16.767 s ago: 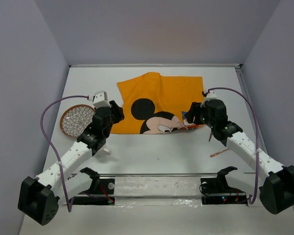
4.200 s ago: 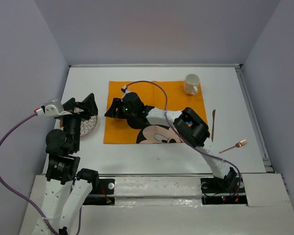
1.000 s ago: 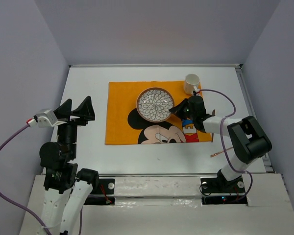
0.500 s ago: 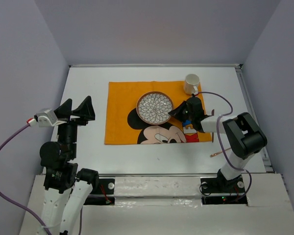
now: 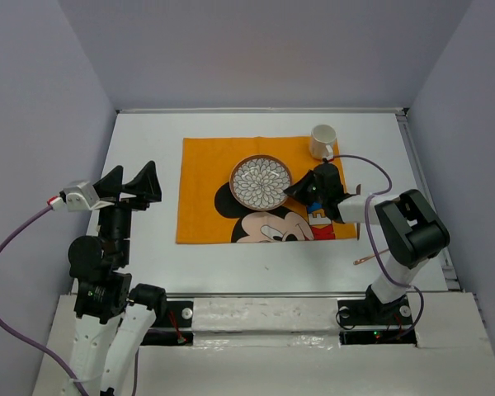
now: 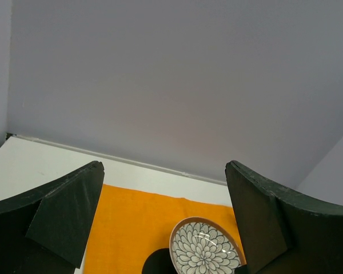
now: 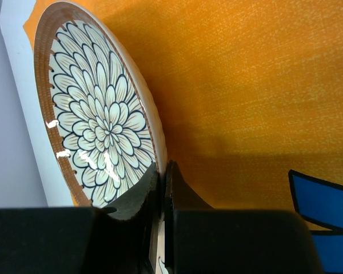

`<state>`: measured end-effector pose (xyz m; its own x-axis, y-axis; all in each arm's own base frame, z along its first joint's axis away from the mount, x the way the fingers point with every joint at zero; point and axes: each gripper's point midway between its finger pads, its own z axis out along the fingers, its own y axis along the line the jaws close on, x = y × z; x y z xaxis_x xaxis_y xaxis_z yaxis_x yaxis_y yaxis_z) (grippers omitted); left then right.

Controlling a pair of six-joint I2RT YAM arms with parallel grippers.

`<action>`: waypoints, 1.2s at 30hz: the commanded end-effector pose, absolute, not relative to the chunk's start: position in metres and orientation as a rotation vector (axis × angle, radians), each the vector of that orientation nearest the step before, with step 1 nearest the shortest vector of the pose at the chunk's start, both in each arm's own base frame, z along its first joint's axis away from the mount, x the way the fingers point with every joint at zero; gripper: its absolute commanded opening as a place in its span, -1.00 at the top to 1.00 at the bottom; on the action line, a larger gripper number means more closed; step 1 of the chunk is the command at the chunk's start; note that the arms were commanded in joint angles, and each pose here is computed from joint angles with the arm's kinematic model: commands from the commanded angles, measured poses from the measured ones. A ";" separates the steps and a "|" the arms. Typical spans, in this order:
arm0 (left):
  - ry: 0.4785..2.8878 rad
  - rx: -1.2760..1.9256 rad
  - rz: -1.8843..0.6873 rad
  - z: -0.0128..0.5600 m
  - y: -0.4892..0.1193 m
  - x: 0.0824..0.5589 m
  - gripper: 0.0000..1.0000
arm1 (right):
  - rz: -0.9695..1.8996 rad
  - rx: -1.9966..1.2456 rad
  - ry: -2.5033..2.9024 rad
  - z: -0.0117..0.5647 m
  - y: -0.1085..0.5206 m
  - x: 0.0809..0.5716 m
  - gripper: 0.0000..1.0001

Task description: Set the dinner table for one person

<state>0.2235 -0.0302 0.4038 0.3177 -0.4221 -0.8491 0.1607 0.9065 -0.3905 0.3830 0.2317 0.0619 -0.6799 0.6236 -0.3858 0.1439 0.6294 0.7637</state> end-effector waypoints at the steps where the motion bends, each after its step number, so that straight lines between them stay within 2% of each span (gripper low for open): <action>1: 1.166 -0.237 -0.413 0.409 -0.035 0.224 -0.98 | 1.117 0.569 1.973 0.132 0.246 0.413 1.00; 3: 1.164 -0.235 -0.416 0.410 -0.035 0.223 -0.98 | 1.101 0.576 1.987 0.128 0.244 0.413 0.99; 4: 1.164 -0.235 -0.416 0.410 -0.035 0.223 -0.98 | 1.088 0.579 2.001 0.124 0.244 0.413 0.80; 7: 1.164 -0.235 -0.416 0.410 -0.035 0.223 -0.98 | 1.063 0.564 2.034 0.120 0.245 0.414 0.46; 9: 1.162 -0.235 -0.417 0.410 -0.035 0.222 -0.98 | 1.056 0.557 2.036 0.121 0.244 0.414 0.11; 10: 1.162 -0.235 -0.418 0.410 -0.035 0.222 -0.98 | 1.046 0.549 2.038 0.121 0.243 0.414 0.02; 14: 1.161 -0.234 -0.421 0.411 -0.036 0.222 -0.98 | 1.017 0.510 2.028 0.135 0.239 0.410 -0.14; 18: 1.155 -0.233 -0.421 0.412 -0.035 0.221 -0.98 | 0.959 0.463 1.993 0.159 0.227 0.402 -0.15; 21: 1.149 -0.233 -0.421 0.414 -0.035 0.219 -0.98 | 0.805 0.430 2.017 0.156 0.198 0.392 -0.14; 24: 1.137 -0.227 -0.431 0.416 -0.035 0.215 -0.98 | 0.629 0.491 2.059 0.140 0.135 0.375 0.01; 26: 1.131 -0.217 -0.448 0.418 -0.038 0.213 -0.98 | 0.634 0.538 2.086 0.126 0.101 0.351 0.17; 28: 1.118 -0.208 -0.466 0.422 -0.040 0.208 -0.98 | 0.511 0.645 2.073 0.114 0.043 0.339 0.24; 31: 1.112 -0.194 -0.484 0.424 -0.044 0.205 -0.98 | 0.332 0.715 2.130 0.098 -0.003 0.313 0.24; 36: 1.113 -0.180 -0.503 0.424 -0.048 0.202 -0.98 | 0.167 0.821 2.165 0.093 -0.029 0.307 0.20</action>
